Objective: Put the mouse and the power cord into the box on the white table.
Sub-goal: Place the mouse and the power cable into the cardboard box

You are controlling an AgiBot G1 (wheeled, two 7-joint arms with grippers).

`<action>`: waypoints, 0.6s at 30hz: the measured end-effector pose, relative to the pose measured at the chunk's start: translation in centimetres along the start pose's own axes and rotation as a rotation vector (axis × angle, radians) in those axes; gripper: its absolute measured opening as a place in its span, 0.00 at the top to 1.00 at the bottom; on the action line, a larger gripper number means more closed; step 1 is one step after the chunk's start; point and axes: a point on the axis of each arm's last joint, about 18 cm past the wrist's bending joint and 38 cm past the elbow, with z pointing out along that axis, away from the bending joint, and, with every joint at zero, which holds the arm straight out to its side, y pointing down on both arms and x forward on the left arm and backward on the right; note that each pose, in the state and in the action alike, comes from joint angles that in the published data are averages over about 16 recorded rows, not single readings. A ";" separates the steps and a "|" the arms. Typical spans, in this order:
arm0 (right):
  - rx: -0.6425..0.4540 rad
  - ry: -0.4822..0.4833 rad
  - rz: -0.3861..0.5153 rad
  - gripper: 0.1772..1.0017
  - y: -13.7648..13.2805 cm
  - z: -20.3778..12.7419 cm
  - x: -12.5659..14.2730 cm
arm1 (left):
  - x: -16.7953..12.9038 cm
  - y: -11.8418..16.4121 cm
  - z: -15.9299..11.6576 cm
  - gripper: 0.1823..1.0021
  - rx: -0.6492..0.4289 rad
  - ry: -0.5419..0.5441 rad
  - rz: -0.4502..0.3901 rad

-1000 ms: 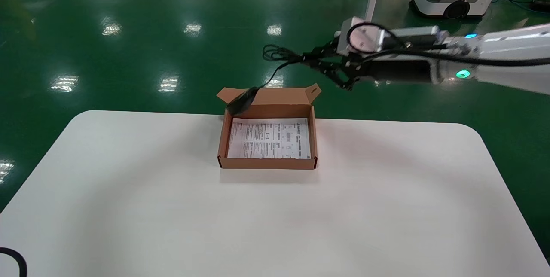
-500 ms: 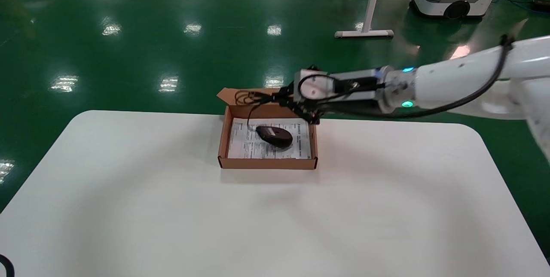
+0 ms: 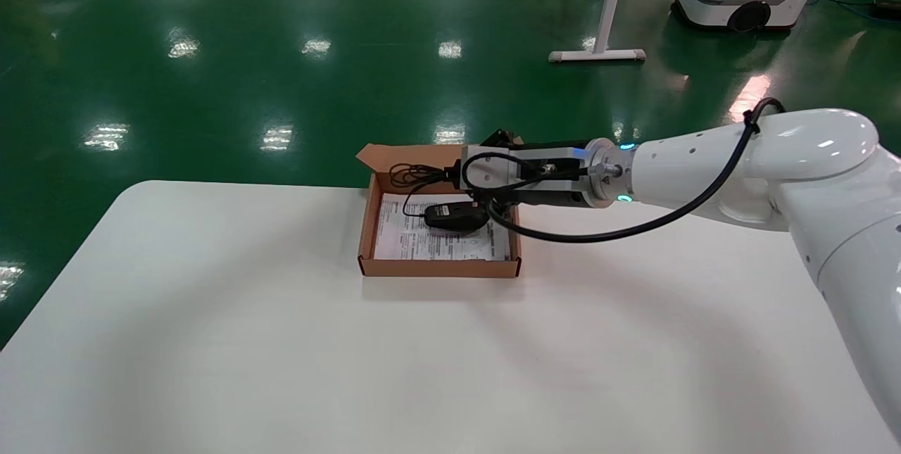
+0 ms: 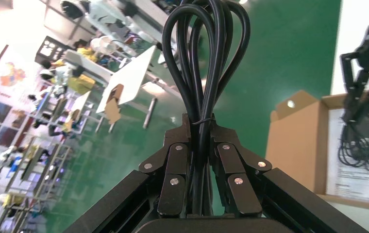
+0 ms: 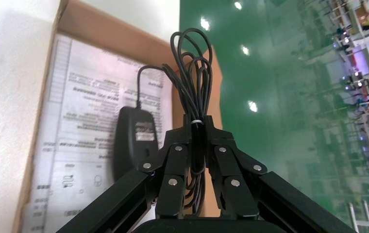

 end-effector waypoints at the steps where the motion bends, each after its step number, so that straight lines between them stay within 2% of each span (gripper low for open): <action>1: -0.002 0.001 0.001 0.93 0.0 0.1 0.0 | 0.1 0.0 0.1 0.93 0.000 0.003 -0.002; 6: -0.014 0.003 0.005 0.90 -0.1 0.2 0.1 | 0.8 0.0 1.1 0.93 0.008 0.030 -0.008; 11: -0.042 0.025 0.012 0.84 0.6 -0.8 1.3 | 2.3 0.2 3.4 0.93 0.034 0.060 -0.041; 18: -0.105 0.090 0.038 0.72 3.4 -6.0 4.5 | 6.6 1.1 9.1 0.93 0.075 0.126 -0.144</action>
